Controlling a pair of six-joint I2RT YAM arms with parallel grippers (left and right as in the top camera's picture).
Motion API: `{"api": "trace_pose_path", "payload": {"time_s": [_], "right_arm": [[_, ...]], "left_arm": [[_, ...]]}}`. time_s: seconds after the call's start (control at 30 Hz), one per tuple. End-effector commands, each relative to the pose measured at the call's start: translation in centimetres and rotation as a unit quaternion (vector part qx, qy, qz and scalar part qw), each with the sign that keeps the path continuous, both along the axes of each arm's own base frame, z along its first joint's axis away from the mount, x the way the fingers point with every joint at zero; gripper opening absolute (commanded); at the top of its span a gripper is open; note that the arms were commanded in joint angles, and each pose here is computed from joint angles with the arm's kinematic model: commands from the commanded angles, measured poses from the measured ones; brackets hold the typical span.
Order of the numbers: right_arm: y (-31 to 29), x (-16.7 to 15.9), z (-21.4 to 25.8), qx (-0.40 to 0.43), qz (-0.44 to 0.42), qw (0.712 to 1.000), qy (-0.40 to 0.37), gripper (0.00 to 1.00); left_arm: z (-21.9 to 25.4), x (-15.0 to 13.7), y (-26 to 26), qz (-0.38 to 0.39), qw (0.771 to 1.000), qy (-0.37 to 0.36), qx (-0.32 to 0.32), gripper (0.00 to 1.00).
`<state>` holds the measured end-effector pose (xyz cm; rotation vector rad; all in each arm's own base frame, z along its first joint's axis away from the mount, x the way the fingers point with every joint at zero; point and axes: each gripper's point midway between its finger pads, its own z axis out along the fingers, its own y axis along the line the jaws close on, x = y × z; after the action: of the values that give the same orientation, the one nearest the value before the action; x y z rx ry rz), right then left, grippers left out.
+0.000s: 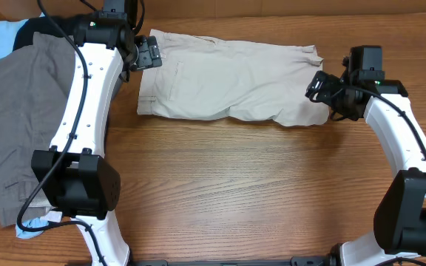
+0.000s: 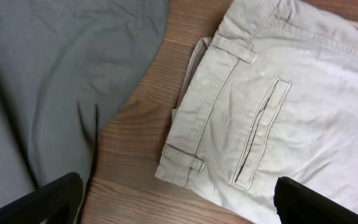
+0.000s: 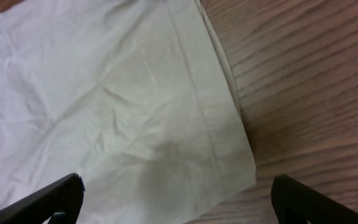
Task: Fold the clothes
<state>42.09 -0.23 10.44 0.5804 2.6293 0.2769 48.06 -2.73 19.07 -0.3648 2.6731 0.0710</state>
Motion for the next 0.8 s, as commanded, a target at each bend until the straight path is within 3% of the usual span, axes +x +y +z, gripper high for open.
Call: {"api": "trace_pose_path", "payload": {"time_s": [0.0, 0.37, 0.57, 0.77], "right_arm": [[0.3, -1.2, -0.8, 0.005, 0.001, 1.000, 0.021, 1.00], [1.7, -3.5, -5.0, 0.049, 0.012, 0.993, 0.107, 1.00], [1.7, -2.6, -6.1, 0.050, 0.016, 0.994, 0.100, 1.00], [1.2, -0.3, -7.5, 0.035, 0.016, 0.998, 0.058, 0.93]], "left_arm": [[0.5, 0.0, -0.6, -0.024, 1.000, -0.002, 0.000, 1.00], [0.0, -0.5, -0.6, -0.025, 1.000, 0.010, 0.002, 1.00], [-0.1, -0.7, -0.5, -0.025, 1.000, 0.015, 0.002, 1.00], [-0.1, -0.6, -0.5, -0.025, 1.000, 0.015, 0.002, 1.00]]}}
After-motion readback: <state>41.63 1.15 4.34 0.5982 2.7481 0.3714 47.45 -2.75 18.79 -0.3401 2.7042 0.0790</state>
